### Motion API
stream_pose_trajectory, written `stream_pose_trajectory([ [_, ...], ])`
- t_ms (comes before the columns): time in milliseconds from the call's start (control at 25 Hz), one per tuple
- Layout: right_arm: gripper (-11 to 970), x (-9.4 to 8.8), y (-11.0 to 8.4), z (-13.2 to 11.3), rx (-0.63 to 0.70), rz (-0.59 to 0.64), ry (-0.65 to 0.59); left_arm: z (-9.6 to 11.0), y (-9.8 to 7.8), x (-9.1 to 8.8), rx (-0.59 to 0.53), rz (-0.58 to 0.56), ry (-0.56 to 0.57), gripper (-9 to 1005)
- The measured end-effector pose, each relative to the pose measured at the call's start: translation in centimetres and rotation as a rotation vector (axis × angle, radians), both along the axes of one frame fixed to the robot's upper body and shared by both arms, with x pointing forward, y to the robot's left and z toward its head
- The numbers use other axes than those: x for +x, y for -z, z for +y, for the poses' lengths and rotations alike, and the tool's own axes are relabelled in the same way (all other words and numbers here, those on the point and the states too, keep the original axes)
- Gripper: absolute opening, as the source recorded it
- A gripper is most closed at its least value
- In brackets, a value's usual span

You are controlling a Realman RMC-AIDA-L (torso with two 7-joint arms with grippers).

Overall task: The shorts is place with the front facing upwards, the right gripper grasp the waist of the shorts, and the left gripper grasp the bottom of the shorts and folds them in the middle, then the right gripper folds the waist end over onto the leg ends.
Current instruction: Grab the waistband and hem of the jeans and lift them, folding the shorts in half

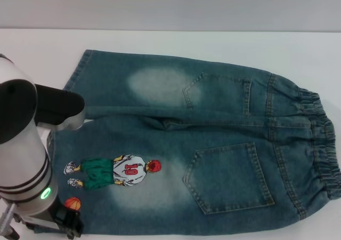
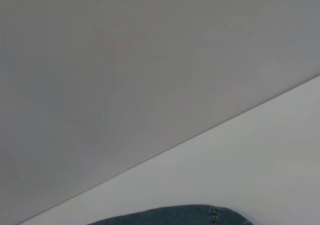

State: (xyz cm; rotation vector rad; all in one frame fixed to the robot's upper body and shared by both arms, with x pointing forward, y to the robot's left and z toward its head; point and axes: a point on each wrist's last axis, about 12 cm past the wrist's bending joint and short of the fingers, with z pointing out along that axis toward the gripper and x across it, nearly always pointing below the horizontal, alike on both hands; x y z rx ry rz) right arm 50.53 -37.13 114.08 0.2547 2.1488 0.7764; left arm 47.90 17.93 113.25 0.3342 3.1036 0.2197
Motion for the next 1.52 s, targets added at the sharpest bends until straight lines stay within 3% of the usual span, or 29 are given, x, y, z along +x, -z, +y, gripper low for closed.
stream_pose_trajectory([
  [1000,751,-0.05,-0.11,-0.18,0.002,-0.001,-0.002,-0.45,0.1,0.26,-0.032,0.015,0.048,675],
  [1200,750,-0.05,-0.07,-0.16,0.003,0.0,-0.002,-0.58,0.09,0.26,-0.026,0.013,0.059,397],
  [1440,751,-0.06,-0.02,-0.16,0.004,0.002,-0.002,-0.72,-0.06,0.36,-0.023,0.009,0.066,166],
  [1520,751,-0.06,-0.02,-0.17,0.004,0.002,-0.002,-0.83,-0.17,0.42,-0.023,0.005,0.07,135],
])
